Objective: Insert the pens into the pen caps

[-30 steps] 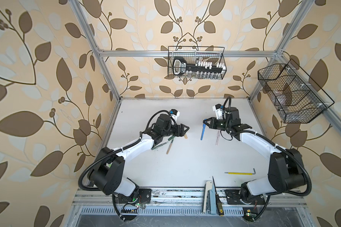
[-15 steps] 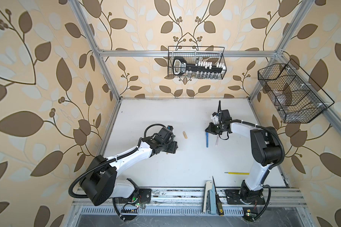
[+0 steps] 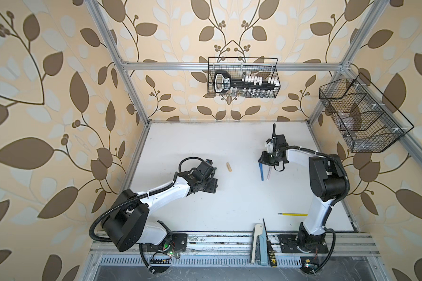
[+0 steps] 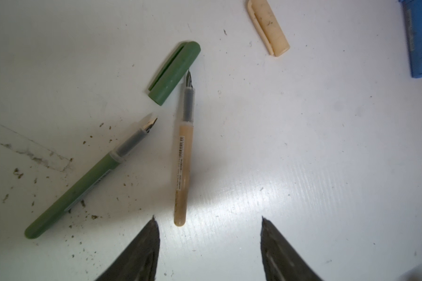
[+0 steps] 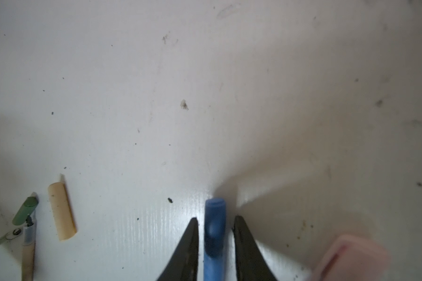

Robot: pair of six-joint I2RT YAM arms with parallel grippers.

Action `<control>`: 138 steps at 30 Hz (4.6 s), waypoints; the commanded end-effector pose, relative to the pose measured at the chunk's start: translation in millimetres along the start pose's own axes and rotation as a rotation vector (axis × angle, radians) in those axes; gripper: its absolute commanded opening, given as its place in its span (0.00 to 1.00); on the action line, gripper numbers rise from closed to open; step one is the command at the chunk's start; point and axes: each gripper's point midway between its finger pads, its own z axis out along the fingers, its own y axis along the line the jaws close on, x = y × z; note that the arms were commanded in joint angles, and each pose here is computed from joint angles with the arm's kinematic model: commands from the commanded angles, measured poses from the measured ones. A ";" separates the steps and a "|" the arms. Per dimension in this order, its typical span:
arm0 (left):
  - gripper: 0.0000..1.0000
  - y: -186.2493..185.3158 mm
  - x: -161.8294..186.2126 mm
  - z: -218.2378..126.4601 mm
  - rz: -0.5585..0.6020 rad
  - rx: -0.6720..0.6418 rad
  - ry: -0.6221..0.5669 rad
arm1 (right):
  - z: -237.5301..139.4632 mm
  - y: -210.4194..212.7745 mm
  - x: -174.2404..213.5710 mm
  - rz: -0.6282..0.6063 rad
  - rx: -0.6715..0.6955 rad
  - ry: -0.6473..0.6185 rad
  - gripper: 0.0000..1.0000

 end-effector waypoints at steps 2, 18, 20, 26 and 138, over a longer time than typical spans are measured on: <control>0.65 4.8 3.1 5.0 -0.012 -0.036 0.005 | -19.6 2.2 -15.5 -0.034 0.024 -0.054 0.37; 0.47 16.6 16.5 42.5 0.016 -0.113 0.097 | -113.1 79.3 -9.4 -0.114 -0.173 -0.267 0.47; 0.45 16.8 15.4 43.6 0.017 -0.117 0.093 | -119.1 85.7 -4.9 -0.117 -0.195 -0.275 0.48; 0.29 14.3 12.4 49.8 0.012 -0.107 0.088 | -125.1 101.5 7.3 -0.124 -0.241 -0.273 0.49; 0.00 -155.7 -7.1 23.2 0.159 0.363 -0.041 | -46.6 147.2 115.6 0.014 -0.396 -0.059 0.58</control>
